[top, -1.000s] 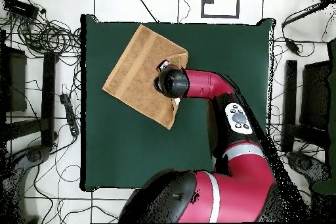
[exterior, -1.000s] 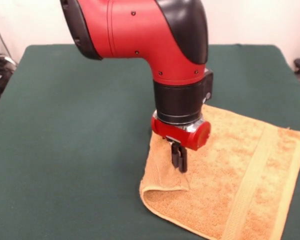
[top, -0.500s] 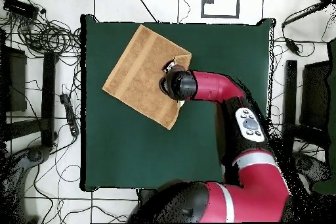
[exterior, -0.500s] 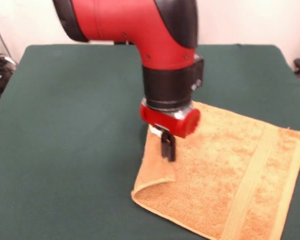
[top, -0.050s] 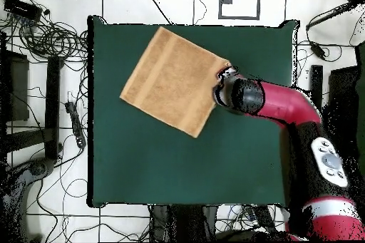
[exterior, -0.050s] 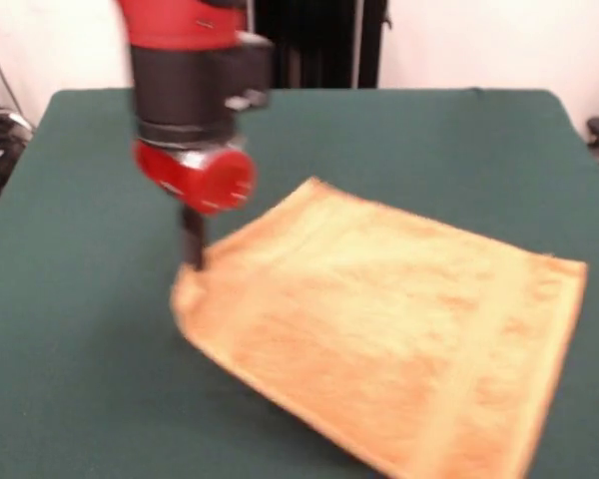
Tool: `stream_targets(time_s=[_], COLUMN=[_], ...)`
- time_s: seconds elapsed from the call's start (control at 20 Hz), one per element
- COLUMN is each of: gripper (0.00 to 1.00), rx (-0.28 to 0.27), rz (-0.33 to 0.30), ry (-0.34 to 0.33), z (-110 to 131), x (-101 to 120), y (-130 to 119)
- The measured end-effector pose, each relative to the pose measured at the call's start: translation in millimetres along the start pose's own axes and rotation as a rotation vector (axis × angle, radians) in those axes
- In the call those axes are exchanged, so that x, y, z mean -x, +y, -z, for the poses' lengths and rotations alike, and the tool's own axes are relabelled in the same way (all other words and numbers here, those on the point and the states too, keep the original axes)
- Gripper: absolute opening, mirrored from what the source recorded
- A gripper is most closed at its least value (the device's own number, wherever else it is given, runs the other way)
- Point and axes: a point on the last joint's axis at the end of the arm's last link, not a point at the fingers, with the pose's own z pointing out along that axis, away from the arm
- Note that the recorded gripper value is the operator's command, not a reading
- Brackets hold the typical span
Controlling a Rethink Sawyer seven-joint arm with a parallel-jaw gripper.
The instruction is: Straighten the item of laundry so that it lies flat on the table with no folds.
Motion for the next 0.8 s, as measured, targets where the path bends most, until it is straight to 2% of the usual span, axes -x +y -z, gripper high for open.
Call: stream_targets(time_s=[0.15,0.2,0.35,0.4,0.5,0.6,0.65,0.8], gripper=[0.0,1.0,1.0,1.0,1.0,1.0,1.0,1.0], rx=[-0.019,-0.045,-0.04,-0.029,0.021,0.046,0.081,0.101], rz=[-0.02,-0.022,-0.03,-0.039,-0.09,-0.121,-0.151,-0.16], ry=[-0.027,-0.062,-0.071,-0.078,-0.095,-0.102,-0.114,-0.116], z=[0,-17,-25,-32,-61,-78,-82,-79], x=[28,52,58,62,75,76,81,82], y=[-34,-86,-102,-114,-153,-173,-179,-179])
